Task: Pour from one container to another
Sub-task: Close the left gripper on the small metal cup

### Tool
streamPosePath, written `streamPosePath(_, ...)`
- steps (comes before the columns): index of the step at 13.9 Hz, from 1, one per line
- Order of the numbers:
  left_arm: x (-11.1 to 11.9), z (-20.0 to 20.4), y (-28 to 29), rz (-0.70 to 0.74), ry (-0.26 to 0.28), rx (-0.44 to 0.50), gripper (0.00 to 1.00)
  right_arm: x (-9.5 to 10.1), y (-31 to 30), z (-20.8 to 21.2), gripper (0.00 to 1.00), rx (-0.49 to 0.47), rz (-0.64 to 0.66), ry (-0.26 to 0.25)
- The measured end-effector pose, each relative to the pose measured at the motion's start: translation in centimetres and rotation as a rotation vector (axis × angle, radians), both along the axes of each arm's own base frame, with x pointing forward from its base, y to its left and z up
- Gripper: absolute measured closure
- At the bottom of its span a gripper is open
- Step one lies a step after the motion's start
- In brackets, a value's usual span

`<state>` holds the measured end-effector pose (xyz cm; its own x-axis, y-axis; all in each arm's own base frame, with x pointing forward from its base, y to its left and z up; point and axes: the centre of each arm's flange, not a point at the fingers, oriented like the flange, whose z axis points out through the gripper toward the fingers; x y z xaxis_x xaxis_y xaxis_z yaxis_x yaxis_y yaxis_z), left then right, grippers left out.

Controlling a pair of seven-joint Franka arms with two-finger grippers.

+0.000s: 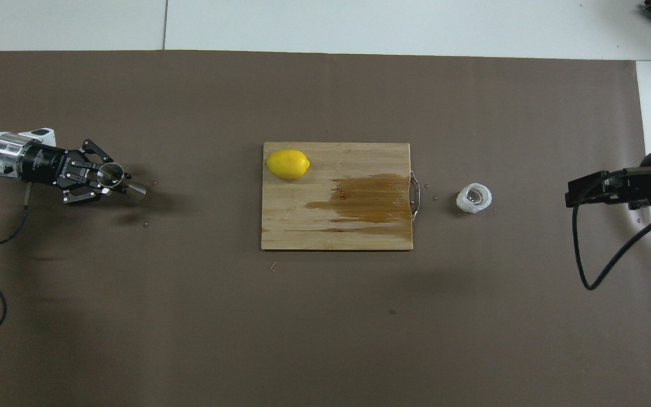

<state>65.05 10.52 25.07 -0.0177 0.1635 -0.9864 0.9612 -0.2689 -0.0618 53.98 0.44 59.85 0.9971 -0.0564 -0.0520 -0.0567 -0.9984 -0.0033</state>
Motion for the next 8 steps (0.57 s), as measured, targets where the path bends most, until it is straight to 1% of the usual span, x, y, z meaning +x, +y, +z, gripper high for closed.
streamPosePath(2,0.02,0.04,-0.02,0.001,0.000,-0.003,0.77,0.00,0.00,0.00,0.00,0.000,0.000,0.000)
streamPosePath(8,0.00,0.08,-0.44,0.005,0.005,-0.023,0.78,0.00,0.00,0.00,0.00,0.000,0.000,0.000)
